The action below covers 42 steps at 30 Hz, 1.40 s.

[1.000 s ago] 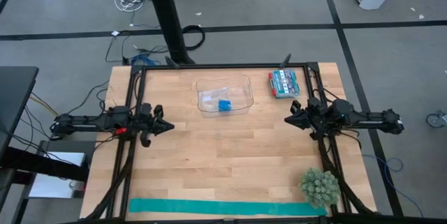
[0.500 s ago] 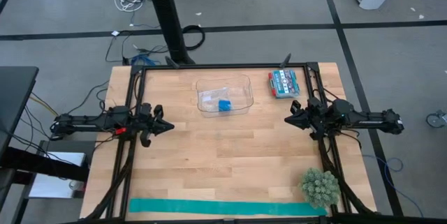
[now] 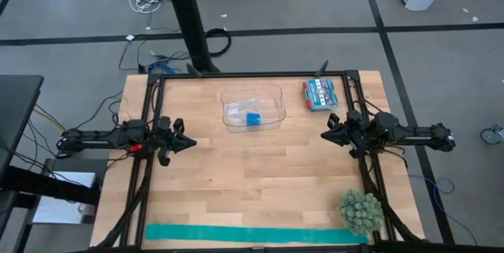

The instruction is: Roll bandage

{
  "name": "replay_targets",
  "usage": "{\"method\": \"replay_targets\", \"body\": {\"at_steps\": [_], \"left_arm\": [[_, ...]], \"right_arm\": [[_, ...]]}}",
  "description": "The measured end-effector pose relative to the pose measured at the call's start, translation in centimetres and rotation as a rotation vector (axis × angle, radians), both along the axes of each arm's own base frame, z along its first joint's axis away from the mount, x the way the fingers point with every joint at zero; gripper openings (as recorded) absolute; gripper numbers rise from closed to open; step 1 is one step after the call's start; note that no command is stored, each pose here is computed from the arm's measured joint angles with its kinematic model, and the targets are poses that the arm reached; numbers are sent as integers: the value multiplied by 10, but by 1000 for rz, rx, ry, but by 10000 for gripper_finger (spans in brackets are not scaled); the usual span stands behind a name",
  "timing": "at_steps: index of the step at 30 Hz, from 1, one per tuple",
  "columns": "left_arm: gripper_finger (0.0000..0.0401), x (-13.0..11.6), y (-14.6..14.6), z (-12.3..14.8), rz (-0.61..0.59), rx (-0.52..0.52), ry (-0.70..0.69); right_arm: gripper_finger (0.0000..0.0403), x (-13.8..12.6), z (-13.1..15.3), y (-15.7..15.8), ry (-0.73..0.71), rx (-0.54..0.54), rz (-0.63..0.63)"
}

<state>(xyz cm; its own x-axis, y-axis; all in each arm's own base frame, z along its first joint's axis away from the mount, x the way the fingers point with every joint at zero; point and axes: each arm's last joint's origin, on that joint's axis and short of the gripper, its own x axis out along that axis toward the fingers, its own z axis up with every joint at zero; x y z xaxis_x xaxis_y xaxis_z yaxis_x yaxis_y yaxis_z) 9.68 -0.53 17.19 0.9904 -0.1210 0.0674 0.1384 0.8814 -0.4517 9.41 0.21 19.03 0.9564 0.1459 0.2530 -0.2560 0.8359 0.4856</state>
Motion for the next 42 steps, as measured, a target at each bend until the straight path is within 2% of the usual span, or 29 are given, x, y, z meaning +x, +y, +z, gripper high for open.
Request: {"method": "replay_targets", "body": {"at_steps": [42], "left_arm": [[19, 0, 0, 0, 0, 0, 0]], "right_arm": [[6, 0, 0, 0, 0, 0, 0]]}}
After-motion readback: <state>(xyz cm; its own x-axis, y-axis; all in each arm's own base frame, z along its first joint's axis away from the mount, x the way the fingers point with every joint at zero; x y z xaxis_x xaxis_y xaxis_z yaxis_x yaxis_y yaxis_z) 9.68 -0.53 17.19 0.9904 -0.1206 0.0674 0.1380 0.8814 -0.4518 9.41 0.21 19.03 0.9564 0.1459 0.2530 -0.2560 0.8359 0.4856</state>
